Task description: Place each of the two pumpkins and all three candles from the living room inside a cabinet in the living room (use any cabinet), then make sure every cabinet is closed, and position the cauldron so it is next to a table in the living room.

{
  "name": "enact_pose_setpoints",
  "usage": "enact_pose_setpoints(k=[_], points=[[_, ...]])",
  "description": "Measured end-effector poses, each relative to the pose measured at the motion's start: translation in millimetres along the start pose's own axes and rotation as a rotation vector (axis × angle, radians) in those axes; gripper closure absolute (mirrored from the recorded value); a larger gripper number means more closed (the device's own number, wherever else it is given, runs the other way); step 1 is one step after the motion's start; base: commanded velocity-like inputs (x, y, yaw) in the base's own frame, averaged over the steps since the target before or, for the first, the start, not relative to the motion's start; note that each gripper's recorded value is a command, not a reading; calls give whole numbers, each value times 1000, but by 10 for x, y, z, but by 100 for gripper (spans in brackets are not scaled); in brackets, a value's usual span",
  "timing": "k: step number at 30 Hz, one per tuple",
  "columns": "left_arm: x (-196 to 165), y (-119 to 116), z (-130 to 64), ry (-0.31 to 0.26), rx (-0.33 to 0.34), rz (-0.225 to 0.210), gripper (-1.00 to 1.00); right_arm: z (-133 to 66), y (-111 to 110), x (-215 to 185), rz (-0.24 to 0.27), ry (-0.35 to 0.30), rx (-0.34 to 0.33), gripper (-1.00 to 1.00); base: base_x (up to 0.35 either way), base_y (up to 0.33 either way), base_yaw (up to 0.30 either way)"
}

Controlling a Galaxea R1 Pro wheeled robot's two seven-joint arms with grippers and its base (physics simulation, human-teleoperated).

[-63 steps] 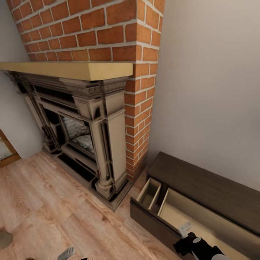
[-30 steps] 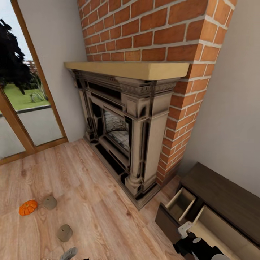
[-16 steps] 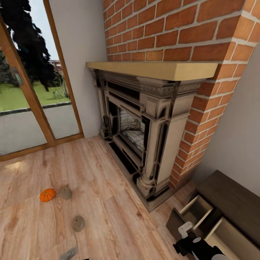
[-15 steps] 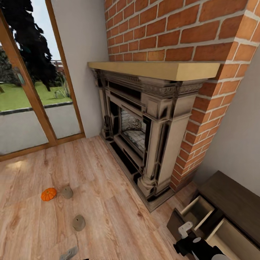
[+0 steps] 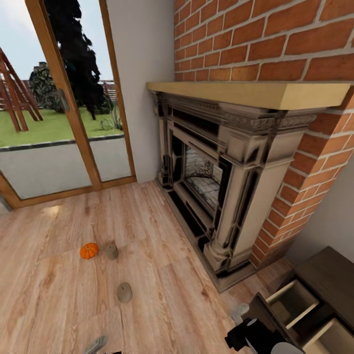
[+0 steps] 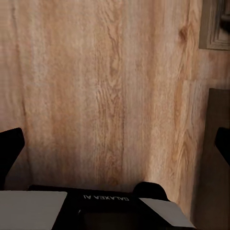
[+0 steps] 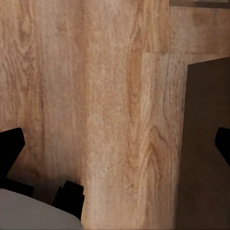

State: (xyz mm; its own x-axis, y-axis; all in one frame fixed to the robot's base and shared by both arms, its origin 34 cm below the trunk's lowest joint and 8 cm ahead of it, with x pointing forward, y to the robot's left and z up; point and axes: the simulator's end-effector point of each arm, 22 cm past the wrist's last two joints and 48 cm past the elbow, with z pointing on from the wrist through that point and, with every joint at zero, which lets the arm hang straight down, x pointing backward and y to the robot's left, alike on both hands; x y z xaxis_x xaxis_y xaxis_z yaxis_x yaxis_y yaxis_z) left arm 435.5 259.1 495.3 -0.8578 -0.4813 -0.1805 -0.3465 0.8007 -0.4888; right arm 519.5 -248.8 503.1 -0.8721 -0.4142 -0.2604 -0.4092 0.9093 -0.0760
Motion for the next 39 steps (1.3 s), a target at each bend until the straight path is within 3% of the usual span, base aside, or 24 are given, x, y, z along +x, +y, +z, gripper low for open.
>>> enact_pose_setpoints(k=[5, 8, 11, 12, 14, 19, 26, 34, 39], points=[[-335, -394, 60, -43, 87, 31, -100, -9, 2, -79, -2, -4, 3, -100, 0, 0, 40], [-569, -713, 57, -27, 151, 25, -100, -16, -10, -130, -18, -10, 9, -100, 0, 0, 4], [-816, -796, 0, -66, 177, 8, -100, -18, -14, -144, -46, -10, 13, -100, 0, 0, 0], [-1286, -909, -138, -170, 223, -50, -100, -36, -79, -225, -67, -24, 29, -100, 0, 0, 0], [-1559, -1075, -231, -228, 263, -40, -100, -56, -156, -249, -63, -10, 48, -100, 0, 0, 33], [-1752, -1308, -300, -270, 308, -6, -100, -43, 95, -361, -71, -17, 20, -100, 0, 0, 167], [-1722, -1316, -263, -266, 306, -7, -100, -23, 154, -377, -99, -14, 16, -100, 0, 0, 205], [-1705, -1081, -163, -267, 190, -17, -100, 1, 145, -343, -122, -6, 18, -100, 0, 0, 180], [-1663, -1161, -126, -262, 201, -23, -100, 4, 151, -347, -135, -7, 17, -100, 2, 0, 24]])
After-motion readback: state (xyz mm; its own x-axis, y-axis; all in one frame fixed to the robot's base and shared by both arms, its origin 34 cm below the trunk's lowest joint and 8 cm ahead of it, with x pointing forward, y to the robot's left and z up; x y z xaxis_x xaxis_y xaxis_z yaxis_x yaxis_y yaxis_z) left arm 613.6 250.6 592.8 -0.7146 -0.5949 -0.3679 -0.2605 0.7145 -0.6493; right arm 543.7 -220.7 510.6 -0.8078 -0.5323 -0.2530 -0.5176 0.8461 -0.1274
